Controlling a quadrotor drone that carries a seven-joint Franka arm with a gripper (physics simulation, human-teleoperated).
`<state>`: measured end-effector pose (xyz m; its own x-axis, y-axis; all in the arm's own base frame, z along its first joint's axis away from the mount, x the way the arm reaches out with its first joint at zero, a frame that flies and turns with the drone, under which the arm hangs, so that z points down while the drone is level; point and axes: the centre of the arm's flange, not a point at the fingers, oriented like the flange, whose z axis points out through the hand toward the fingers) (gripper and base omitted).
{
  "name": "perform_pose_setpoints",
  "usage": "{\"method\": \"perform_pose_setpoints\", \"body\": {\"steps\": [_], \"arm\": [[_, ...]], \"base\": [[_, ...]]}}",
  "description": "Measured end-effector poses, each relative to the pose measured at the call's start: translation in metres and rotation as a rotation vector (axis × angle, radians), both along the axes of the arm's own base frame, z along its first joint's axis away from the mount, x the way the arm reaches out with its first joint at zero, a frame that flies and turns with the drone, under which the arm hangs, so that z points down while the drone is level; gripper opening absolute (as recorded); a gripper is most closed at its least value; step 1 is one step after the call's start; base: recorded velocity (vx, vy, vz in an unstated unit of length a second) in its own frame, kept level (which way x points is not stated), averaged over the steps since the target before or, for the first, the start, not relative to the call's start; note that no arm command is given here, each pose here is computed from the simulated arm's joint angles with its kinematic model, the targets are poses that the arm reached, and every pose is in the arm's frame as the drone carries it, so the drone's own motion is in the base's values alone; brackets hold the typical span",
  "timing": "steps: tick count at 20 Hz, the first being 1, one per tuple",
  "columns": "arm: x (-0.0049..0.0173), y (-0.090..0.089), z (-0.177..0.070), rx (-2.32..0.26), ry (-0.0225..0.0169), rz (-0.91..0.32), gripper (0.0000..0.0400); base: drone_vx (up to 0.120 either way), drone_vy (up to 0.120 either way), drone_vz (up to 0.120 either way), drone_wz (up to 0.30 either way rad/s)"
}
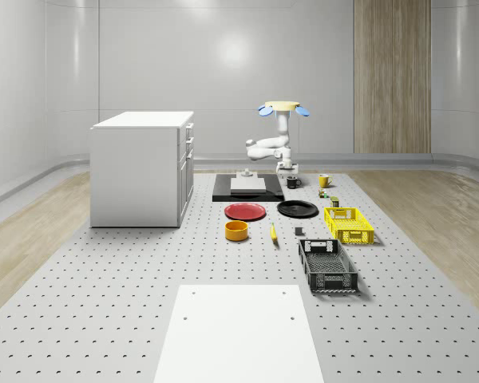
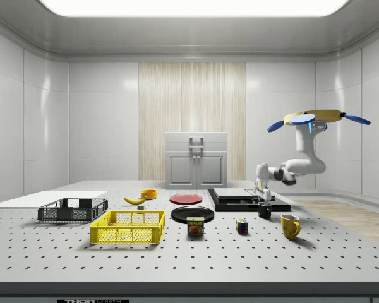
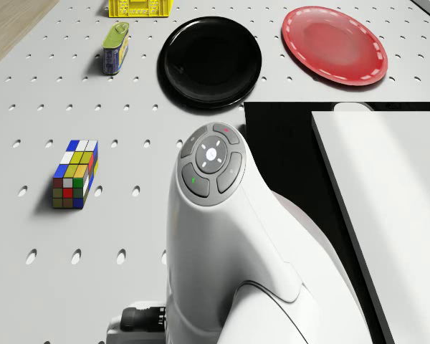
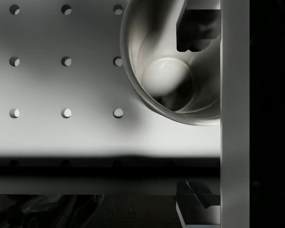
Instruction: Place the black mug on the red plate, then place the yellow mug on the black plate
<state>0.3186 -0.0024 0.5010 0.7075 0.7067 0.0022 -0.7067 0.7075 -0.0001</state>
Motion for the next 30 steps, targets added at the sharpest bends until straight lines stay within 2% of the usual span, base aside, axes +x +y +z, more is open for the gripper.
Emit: {"method": "perform_pose_setpoints", "body": {"steps": [3, 5, 7, 9, 11, 14, 19, 26, 30], "arm": [[0.0001, 0.0, 0.002, 0.0, 0.0, 0.0, 0.04], [0.0001, 0.0, 0.003, 0.0, 0.0, 0.0, 0.0301], [0.0001, 0.0, 0.003, 0.0, 0.0, 0.0, 0.0226], [0.0001, 0.0, 0.003, 0.0, 0.0, 0.0, 0.018], [0.0002, 0.0, 0.003, 0.0, 0.0, 0.0, 0.0153], [0.0002, 0.0, 0.004, 0.0, 0.0, 0.0, 0.013], [0.0002, 0.0, 0.0, 0.0, 0.0, 0.0, 0.0116], [0.0001, 0.0, -0.027, 0.0, 0.0001, 0.0, 0.0111], [0.0001, 0.0, -0.04, 0.0, 0.0002, 0.0, 0.011]], "base": [[0.0, 0.0, 0.0, 0.0], [0.0, 0.0, 0.0, 0.0], [0.0, 0.0, 0.0, 0.0], [0.0, 0.0, 0.0, 0.0], [0.0, 0.0, 0.0, 0.0], [0.0, 0.0, 0.0, 0.0], [0.0, 0.0, 0.008, 0.0], [0.0, 0.0, 0.12, 0.0], [0.11, -0.04, 0.12, 0.0]]}}
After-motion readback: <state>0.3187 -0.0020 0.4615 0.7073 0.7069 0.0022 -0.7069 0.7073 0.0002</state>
